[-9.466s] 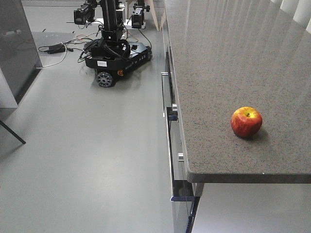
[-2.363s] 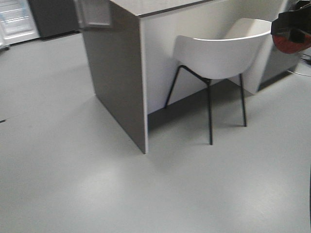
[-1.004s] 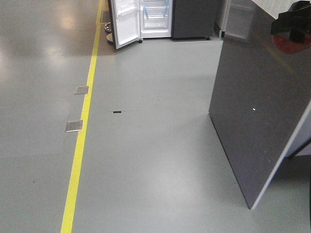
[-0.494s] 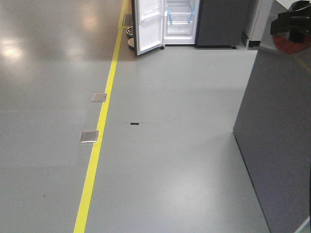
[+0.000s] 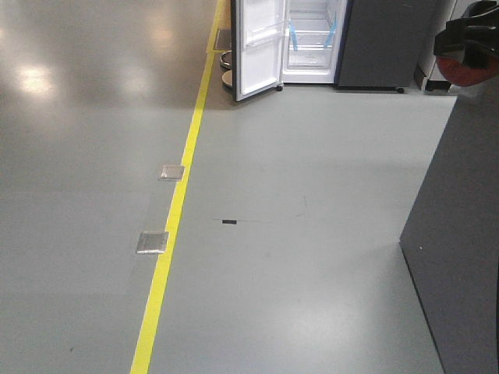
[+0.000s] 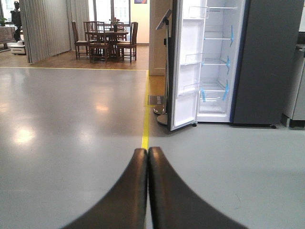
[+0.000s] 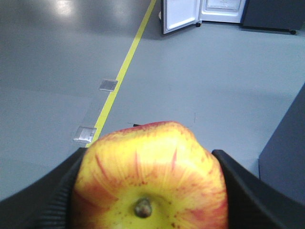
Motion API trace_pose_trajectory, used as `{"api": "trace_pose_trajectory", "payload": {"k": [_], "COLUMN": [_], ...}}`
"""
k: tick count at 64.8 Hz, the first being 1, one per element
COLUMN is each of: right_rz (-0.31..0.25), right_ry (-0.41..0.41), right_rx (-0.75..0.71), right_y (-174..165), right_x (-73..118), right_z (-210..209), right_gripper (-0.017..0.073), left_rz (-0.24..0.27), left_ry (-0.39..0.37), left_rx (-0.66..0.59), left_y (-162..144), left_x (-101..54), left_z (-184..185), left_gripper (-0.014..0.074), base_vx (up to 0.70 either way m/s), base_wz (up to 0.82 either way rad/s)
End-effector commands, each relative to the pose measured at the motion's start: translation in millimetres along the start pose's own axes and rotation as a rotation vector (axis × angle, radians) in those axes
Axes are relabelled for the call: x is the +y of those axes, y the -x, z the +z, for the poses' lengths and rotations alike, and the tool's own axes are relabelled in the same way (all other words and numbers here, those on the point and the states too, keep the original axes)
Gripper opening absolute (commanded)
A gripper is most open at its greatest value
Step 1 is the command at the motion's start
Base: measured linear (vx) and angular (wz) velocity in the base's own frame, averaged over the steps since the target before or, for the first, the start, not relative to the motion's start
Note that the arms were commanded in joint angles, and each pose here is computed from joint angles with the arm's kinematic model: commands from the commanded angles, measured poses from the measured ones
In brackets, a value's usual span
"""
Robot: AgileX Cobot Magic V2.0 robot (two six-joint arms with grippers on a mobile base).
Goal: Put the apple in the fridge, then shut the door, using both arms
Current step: 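Drive the base away from the counter toward the open fridge, holding the apple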
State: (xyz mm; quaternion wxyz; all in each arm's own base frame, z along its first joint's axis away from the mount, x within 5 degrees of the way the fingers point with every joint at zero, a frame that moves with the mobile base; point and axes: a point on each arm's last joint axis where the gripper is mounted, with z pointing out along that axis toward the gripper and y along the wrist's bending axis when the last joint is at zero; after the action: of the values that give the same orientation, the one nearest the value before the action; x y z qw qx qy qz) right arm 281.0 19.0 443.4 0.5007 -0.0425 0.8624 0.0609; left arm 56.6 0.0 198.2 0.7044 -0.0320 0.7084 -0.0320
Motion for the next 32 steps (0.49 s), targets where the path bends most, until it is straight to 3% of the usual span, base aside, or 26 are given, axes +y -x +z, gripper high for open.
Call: {"api": "trace_pose_trajectory", "payload": {"k": [1, 32], "right_rz": [0.002, 0.002], "right_ry": [-0.007, -0.007], "right_rx": [-0.136, -0.136], "right_y": [17.1, 17.1], "right_x": [0.9, 0.9], "right_z": [-19.1, -19.1], "right_gripper": [-0.0008, -0.0008], "left_rz": [-0.007, -0.007], "left_ry": [-0.004, -0.004], "left_rx": [-0.057, -0.057], "left_y": [-2.2, -2.2], "left_x": [0.2, 0.2], "left_z": [-0.2, -0.2], "left_gripper": [-0.0006, -0.0006], "base_vx": [0.33, 0.34], "base_wz": [0.04, 0.01]}}
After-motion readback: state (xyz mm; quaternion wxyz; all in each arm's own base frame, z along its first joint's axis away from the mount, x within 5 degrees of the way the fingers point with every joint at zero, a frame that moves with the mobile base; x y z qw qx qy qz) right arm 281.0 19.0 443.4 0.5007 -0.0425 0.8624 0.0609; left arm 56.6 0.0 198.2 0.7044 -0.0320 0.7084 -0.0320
